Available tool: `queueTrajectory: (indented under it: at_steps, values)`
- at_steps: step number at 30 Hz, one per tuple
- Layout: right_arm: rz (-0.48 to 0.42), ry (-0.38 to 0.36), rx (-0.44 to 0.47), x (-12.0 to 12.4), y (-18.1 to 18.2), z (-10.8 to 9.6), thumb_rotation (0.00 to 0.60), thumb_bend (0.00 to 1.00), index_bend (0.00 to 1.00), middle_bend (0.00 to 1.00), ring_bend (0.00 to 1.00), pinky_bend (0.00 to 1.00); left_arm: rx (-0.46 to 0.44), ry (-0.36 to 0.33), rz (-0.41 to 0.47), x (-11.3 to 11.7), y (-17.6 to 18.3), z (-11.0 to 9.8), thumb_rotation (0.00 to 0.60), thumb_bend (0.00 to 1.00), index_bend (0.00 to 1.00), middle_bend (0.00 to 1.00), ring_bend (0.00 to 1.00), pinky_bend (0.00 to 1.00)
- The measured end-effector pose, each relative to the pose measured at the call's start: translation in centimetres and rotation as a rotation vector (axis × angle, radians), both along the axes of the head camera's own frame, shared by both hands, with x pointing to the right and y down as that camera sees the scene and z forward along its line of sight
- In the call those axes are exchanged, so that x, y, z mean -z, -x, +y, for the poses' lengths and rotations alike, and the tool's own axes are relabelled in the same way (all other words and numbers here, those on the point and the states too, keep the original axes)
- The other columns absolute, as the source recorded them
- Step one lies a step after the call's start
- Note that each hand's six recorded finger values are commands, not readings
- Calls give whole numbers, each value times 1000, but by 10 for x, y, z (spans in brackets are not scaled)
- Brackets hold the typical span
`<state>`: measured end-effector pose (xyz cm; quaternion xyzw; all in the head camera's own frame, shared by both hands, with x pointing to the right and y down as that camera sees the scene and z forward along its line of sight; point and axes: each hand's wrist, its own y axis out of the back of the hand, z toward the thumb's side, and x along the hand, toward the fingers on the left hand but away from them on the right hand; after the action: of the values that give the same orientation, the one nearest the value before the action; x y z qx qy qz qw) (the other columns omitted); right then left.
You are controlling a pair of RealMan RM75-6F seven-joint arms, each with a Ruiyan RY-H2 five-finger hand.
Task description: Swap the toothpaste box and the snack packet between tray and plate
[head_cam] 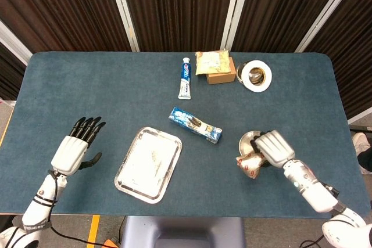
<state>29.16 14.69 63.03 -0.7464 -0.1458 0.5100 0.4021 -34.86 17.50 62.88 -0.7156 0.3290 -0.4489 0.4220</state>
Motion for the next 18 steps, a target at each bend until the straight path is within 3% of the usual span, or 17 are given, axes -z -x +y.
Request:
queueTrajectory:
  at_steps: [3, 5, 7, 10, 11, 13, 18]
  values:
    - [-87, 109, 38, 11, 24, 30, 600, 317, 893, 669, 598, 661, 5, 4, -6, 0, 2, 4, 600, 335, 0, 0, 0, 3]
    - [-116, 191, 78, 11, 38, 55, 600, 317, 819, 660, 571, 591, 12, 6, -9, -1, 4, 7, 600, 334, 0, 0, 0, 3]
    - [-125, 227, 107, 6, 46, 69, 600, 316, 622, 558, 477, 478, 17, 17, -15, -3, 6, 9, 600, 334, 0, 0, 0, 3]
    - [-139, 229, 139, -9, 61, 80, 600, 314, 135, 228, 186, 194, 15, 33, -33, -5, 10, 15, 600, 333, 0, 0, 0, 3]
    - [-145, 231, 143, -17, 67, 83, 600, 314, 33, 123, 89, 103, 14, 34, -38, -5, 11, 16, 600, 333, 0, 0, 0, 3]
    - [-149, 238, 139, -29, 73, 86, 600, 312, 0, 18, 5, 13, 16, 34, -47, -4, 14, 18, 600, 333, 0, 0, 0, 3]
    - [-141, 237, 134, -29, 72, 82, 600, 265, 0, 0, 0, 0, 32, 44, -45, -6, 20, 18, 600, 334, 0, 0, 0, 3]
